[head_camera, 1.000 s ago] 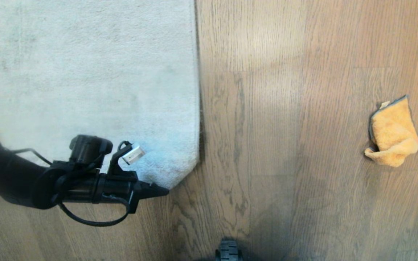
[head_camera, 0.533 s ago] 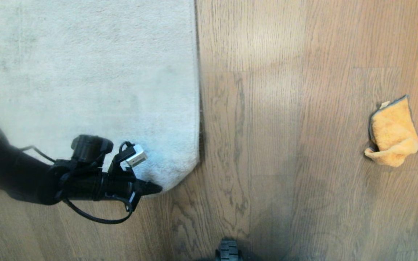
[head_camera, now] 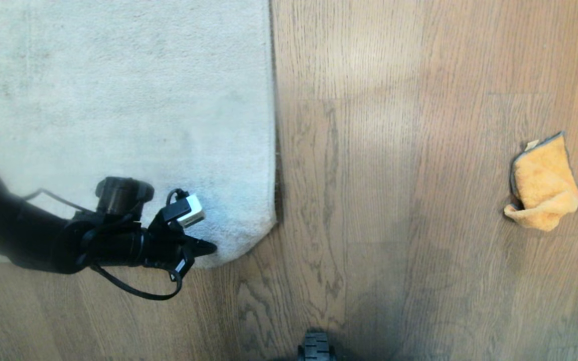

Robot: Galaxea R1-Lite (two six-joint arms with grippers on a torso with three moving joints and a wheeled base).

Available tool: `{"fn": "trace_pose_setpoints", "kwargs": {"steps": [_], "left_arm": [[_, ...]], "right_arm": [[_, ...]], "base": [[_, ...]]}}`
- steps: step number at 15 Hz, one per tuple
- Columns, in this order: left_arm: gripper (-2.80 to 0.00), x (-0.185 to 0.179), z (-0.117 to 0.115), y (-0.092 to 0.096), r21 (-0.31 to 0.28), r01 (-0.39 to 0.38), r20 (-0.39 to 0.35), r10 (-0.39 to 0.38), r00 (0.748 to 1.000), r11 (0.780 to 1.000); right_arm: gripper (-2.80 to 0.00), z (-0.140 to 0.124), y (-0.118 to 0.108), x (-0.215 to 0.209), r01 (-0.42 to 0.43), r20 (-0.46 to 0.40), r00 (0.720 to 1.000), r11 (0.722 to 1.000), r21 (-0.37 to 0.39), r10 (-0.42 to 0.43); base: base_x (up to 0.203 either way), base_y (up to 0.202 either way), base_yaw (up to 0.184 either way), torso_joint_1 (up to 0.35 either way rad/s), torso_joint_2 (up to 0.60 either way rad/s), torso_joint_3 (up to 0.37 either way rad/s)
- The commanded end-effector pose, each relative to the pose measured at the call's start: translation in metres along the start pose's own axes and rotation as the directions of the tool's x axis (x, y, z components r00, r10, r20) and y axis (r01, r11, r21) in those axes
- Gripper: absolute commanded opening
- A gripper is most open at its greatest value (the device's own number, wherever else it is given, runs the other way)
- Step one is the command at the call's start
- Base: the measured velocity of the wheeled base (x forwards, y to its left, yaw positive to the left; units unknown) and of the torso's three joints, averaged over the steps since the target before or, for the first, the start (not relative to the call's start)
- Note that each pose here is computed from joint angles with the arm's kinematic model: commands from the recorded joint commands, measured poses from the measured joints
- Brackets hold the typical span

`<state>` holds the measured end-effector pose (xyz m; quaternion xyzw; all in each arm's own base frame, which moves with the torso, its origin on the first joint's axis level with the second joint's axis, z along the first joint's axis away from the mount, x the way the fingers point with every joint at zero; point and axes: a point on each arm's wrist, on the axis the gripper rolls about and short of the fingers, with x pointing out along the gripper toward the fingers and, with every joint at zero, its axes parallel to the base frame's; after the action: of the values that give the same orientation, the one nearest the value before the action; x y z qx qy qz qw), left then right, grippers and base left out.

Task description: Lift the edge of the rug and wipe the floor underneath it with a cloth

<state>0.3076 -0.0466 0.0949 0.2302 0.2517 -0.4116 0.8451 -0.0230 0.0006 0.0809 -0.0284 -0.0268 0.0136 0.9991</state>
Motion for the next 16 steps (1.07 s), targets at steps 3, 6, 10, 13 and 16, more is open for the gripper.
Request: {"fn": "trace_pose_setpoints", "kwargs": {"steps": [3, 6, 10, 13, 16], "left_arm": [[-2.8, 0.0, -0.001, 0.001, 0.042, -0.004, 0.001, 0.004, 1.0, 0.999], [-2.8, -0.002, -0.001, 0.005, 0.072, -0.018, 0.005, 0.017, 1.0, 0.997], [-2.8, -0.004, 0.009, 0.019, 0.138, -0.125, 0.104, 0.111, 0.988, 0.982], [-2.8, -0.005, 0.006, 0.014, 0.093, -0.085, 0.121, 0.073, 0.99, 0.992], [-2.8, -0.005, 0.008, 0.007, 0.072, -0.048, 0.138, 0.038, 0.99, 0.996]], "right_arm": [[-2.8, 0.0, 0.0, 0.0, 0.0, 0.0, 1.0, 1.0, -0.001, 0.0], [-2.8, 0.0, 0.0, 0.0, 0.0, 0.001, 1.0, 1.0, -0.001, 0.0], [-2.8, 0.0, 0.0, 0.0, 0.0, 0.001, 1.0, 1.0, -0.001, 0.0], [-2.8, 0.0, 0.0, 0.0, 0.0, 0.001, 1.0, 1.0, -0.001, 0.0], [-2.8, 0.0, 0.0, 0.0, 0.0, 0.0, 1.0, 1.0, -0.001, 0.0]], "base": [[0.0, 0.0, 0.0, 0.0, 0.0, 0.0], [0.0, 0.0, 0.0, 0.0, 0.0, 0.0], [0.0, 0.0, 0.0, 0.0, 0.0, 0.0], [0.0, 0.0, 0.0, 0.0, 0.0, 0.0], [0.0, 0.0, 0.0, 0.0, 0.0, 0.0]]}}
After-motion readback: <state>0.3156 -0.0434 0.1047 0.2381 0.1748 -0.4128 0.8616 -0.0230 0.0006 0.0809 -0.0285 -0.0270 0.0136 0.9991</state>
